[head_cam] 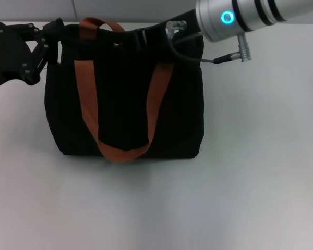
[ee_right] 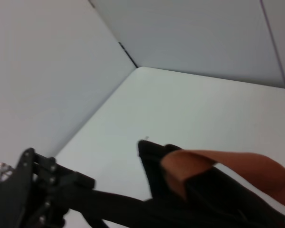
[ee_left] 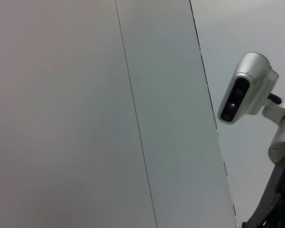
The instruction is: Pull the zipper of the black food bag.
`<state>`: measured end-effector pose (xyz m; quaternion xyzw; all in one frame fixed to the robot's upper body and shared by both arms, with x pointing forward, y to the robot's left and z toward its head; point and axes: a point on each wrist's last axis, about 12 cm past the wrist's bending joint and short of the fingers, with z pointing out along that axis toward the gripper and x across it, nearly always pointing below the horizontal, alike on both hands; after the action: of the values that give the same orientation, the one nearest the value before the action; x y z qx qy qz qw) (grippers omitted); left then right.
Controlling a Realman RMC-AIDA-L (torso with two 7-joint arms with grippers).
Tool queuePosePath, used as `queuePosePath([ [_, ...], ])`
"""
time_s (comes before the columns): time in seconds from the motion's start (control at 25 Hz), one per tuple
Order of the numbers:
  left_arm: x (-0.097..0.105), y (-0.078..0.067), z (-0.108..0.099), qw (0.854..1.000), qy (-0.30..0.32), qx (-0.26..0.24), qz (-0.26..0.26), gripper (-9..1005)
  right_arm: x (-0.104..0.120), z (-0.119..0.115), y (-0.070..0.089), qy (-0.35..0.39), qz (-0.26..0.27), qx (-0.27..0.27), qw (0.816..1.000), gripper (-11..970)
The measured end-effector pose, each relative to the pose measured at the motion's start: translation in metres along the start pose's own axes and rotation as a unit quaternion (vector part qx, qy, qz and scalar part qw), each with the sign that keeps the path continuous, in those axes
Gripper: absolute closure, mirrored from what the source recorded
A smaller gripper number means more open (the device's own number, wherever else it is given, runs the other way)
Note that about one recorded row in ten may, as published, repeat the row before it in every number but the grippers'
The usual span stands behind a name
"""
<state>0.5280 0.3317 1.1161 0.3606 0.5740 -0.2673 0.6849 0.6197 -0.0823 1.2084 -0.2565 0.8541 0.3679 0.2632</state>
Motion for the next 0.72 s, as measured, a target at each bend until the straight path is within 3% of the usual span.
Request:
queuePosePath([
  [0.72,0.001,0.001,-0.003,1.000,0.003,-0.007,0.000,938,0.025,-0.052,-0.016,-0.027,0.021,0.086,0.996,960],
])
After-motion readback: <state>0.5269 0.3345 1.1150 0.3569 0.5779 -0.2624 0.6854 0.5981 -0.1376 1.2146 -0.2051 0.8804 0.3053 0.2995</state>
